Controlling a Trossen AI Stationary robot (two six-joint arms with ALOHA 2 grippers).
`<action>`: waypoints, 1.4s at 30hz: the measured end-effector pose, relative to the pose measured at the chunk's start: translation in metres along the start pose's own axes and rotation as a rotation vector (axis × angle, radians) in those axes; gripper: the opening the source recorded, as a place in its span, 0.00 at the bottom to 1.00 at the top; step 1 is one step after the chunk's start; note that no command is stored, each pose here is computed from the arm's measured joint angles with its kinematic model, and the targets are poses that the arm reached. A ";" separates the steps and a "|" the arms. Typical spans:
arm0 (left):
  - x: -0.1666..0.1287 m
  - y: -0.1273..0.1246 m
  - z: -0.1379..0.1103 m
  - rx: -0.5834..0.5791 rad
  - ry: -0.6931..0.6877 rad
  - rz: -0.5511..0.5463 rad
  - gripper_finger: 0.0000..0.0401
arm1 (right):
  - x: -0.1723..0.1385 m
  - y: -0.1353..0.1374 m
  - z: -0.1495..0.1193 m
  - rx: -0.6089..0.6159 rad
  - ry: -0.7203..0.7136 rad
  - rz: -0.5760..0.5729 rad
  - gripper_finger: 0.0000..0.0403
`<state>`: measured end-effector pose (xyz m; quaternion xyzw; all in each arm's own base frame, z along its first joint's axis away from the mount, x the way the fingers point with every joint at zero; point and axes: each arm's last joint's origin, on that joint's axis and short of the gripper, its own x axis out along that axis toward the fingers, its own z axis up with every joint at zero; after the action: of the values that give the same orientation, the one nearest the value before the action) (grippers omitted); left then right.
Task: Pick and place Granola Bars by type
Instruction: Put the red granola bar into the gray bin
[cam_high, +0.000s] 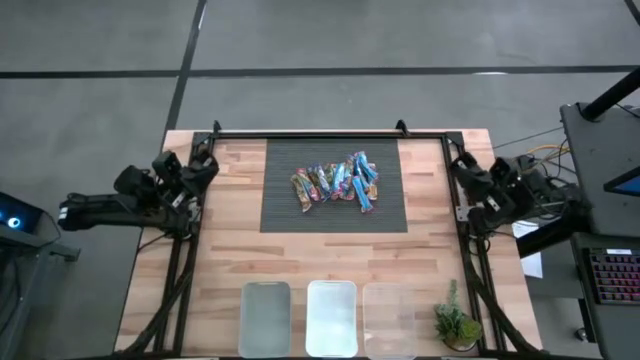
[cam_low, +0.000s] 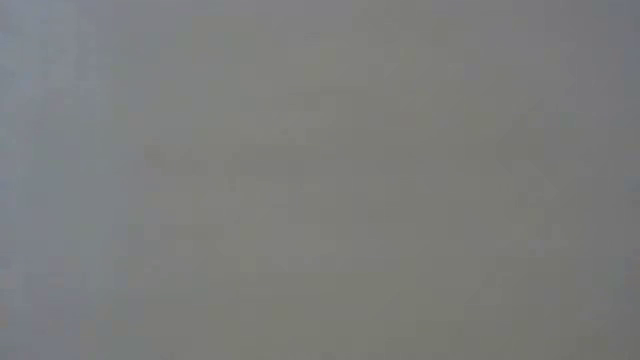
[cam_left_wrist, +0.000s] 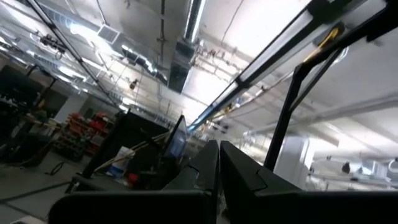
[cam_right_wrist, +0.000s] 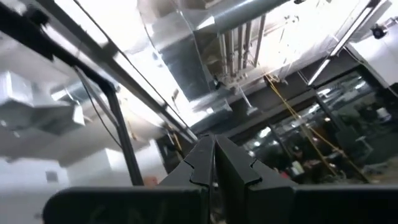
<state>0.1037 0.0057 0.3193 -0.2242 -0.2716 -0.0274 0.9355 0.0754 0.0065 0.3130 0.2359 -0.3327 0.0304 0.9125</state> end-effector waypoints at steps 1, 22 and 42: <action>0.006 -0.002 0.003 0.009 0.025 0.000 0.00 | 0.007 0.003 0.004 -0.012 0.018 -0.007 0.02; 0.089 -0.040 0.060 0.239 0.223 -0.101 0.00 | 0.113 0.048 0.050 -0.174 0.368 -0.120 0.02; 0.107 -0.048 0.089 0.376 0.417 0.128 0.00 | 0.144 0.061 0.079 -0.297 0.521 -0.385 0.02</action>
<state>0.1420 0.0086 0.4613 -0.0533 -0.0591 0.0369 0.9961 0.1269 0.0098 0.4801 0.1432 -0.0391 -0.1317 0.9801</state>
